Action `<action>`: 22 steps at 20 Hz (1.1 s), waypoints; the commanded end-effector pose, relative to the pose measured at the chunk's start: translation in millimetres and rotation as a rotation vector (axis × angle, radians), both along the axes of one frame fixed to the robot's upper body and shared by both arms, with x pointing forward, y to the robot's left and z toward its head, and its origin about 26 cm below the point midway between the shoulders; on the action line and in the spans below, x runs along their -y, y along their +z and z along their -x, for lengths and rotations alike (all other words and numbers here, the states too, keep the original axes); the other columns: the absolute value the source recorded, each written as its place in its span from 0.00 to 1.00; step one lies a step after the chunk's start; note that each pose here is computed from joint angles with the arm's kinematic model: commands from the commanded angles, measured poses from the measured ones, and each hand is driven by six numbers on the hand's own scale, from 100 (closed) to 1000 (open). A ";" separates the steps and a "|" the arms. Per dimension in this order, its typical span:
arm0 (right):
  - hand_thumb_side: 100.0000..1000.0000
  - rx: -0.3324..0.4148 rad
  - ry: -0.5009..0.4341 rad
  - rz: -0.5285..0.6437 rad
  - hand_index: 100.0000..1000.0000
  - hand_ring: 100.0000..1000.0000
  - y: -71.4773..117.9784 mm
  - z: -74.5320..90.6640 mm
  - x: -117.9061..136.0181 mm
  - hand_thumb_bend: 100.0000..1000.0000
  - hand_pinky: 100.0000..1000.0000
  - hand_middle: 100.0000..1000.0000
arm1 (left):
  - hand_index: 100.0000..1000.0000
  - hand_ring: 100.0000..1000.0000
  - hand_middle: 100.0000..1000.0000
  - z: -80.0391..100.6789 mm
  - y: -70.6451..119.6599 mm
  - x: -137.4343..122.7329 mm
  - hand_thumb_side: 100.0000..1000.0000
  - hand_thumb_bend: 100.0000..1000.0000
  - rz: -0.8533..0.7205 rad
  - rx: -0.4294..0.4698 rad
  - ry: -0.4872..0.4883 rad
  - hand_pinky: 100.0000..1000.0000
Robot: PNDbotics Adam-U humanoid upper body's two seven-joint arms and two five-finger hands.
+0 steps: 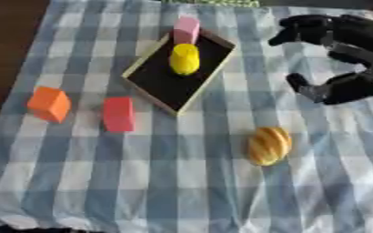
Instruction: Pick up objects on the table and place them in the box.
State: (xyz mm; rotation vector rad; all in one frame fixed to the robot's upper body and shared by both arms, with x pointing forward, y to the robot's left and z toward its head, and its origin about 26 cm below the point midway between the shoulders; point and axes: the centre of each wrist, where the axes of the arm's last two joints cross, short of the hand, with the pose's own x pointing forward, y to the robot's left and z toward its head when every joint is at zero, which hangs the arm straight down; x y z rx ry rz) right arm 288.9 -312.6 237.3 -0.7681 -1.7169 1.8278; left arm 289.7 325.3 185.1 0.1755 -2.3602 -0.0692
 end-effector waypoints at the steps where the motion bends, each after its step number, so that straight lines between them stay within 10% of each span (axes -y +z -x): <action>1: 0.10 0.036 0.032 0.081 0.91 1.00 3.8 6.5 5.9 0.00 0.93 0.82 | 0.76 0.75 0.62 1.3 9.9 -3.6 0.59 0.00 -0.027 0.029 0.009 0.77; 18: 0.29 -0.191 -0.012 0.154 0.95 1.00 -66.1 16.6 -20.6 0.00 0.96 0.82 | 0.77 0.75 0.62 0.4 7.2 -0.4 0.59 0.00 -0.011 0.020 -0.010 0.77; 22: 0.19 -0.198 -0.038 0.184 0.95 1.00 -71.1 17.5 -24.3 0.00 0.96 0.83 | 0.77 0.75 0.62 0.1 6.7 0.0 0.59 0.00 -0.009 0.018 -0.013 0.77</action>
